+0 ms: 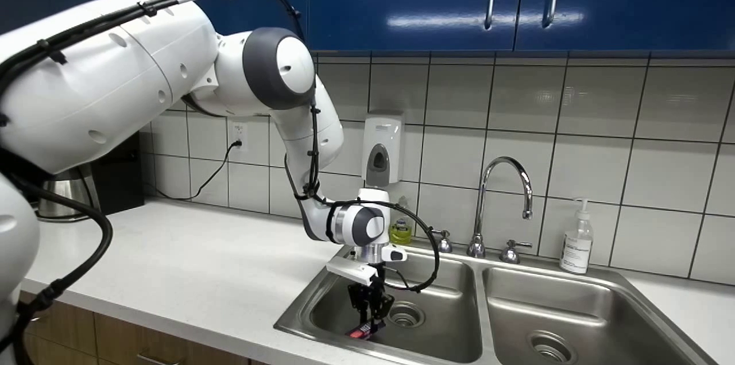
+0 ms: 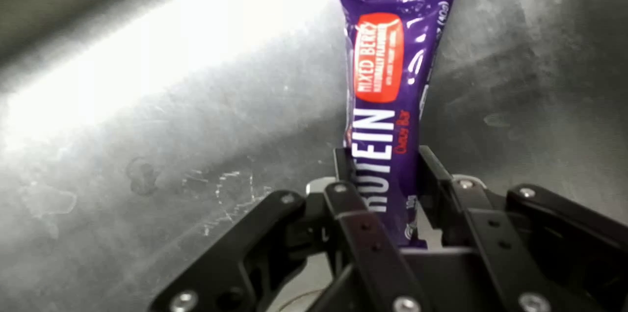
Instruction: Take the purple snack out of the sink on the left and put it on the countertop.
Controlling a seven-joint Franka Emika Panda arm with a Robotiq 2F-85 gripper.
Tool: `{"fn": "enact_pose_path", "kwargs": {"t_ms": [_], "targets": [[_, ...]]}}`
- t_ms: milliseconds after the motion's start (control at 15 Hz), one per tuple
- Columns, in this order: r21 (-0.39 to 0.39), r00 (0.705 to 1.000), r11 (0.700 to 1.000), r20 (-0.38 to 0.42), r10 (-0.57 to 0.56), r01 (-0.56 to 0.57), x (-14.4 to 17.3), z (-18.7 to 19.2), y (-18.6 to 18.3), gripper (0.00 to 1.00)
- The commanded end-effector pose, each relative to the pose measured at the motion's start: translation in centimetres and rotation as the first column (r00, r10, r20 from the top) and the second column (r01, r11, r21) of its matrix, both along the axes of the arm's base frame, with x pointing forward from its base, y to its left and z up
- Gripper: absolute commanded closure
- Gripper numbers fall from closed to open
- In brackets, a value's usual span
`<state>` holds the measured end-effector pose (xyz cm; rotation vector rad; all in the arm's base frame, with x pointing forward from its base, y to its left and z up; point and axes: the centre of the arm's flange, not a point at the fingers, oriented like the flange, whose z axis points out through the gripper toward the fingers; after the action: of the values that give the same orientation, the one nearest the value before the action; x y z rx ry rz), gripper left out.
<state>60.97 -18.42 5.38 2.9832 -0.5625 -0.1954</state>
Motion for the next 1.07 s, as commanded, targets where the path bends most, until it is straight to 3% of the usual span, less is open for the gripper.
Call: {"fn": "enact_pose_path", "kwargs": {"t_ms": [0, 600, 1000], "targets": [[-0.003, 0.999, 0.999, 0.032, -0.033, 0.033, -0.5, 5.8, 1.4, 0.9], [-0.052, 0.992, 0.999, 0.13, -0.003, 0.01, -3.1, 17.8, 3.5, 0.9], [-0.08, 0.988, 0.993, 0.12, 0.096, -0.087, -5.7, 20.7, 6.5, 0.9]]}}
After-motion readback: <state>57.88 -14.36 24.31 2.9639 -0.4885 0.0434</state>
